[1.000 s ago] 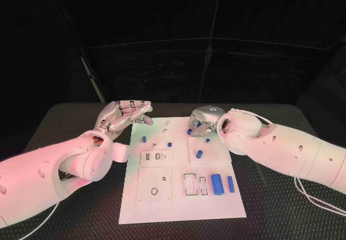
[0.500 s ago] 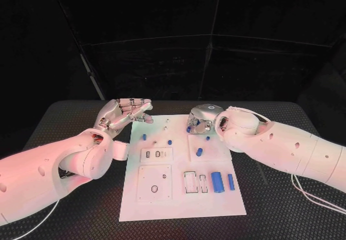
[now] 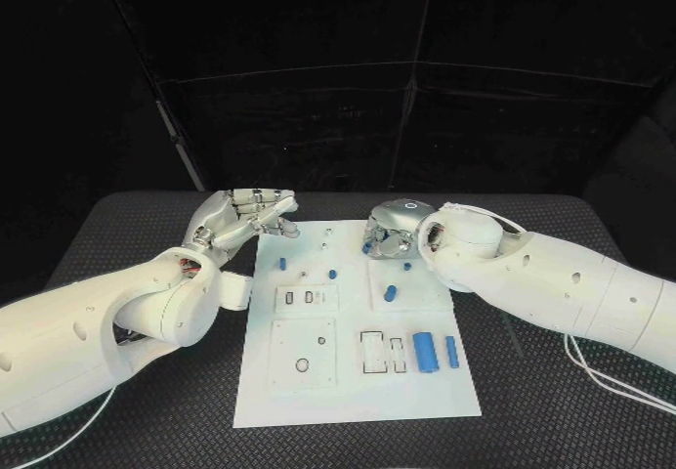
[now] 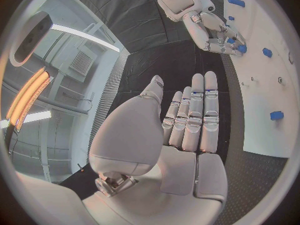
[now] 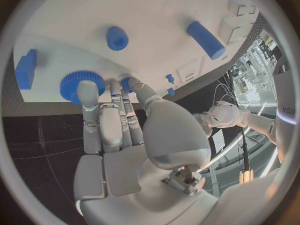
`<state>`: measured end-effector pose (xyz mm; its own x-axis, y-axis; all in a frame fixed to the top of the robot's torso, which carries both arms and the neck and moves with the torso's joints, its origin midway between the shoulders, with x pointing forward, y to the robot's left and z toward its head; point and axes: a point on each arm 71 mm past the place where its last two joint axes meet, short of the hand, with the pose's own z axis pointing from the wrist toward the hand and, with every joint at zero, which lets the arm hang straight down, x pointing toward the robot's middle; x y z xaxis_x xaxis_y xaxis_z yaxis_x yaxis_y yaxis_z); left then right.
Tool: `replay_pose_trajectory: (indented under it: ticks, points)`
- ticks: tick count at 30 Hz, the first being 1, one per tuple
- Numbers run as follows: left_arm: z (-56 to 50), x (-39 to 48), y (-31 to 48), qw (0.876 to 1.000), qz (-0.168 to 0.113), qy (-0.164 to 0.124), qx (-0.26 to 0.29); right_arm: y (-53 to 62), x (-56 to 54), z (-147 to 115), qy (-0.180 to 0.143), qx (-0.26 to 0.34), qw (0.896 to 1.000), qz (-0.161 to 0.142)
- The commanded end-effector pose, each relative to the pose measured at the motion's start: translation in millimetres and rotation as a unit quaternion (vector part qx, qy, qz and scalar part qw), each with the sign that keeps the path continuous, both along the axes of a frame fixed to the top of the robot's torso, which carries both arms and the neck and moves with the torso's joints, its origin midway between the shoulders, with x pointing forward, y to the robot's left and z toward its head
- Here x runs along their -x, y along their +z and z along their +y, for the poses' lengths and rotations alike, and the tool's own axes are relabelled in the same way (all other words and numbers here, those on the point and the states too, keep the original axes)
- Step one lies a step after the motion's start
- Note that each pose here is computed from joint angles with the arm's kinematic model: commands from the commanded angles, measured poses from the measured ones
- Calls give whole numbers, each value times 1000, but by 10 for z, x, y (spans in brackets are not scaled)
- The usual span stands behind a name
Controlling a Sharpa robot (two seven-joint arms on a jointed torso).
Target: Assemble the parts on the task board
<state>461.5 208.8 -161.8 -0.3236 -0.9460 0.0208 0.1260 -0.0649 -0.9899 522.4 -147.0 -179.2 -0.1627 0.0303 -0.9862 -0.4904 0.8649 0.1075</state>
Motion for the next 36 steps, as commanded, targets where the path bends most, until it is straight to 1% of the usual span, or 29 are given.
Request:
replay_pose_trajectory:
  ticks: [1,7,14,20,22,27,36]
  points:
    - [-10,5,15,1000,-3,-6,0,-25,2,4,3,6,1000,11]
    - [-6,4,14,1000,-2,-6,0,-5,3,8,5,-8,1000,5]
    - [13,3,13,1000,-2,-4,-1,96,31,15,3,-56,998,-31]
    - [27,3,14,1000,-2,-2,-2,183,47,60,-4,-82,995,-56]
    - [29,3,14,1000,-2,-2,-2,221,33,103,-8,-89,994,-65]
    - [25,6,15,1000,-2,-3,-2,258,-16,205,-14,-96,992,-79]
    - [26,3,15,1000,-2,-3,-2,265,-118,372,-19,-94,991,-89]
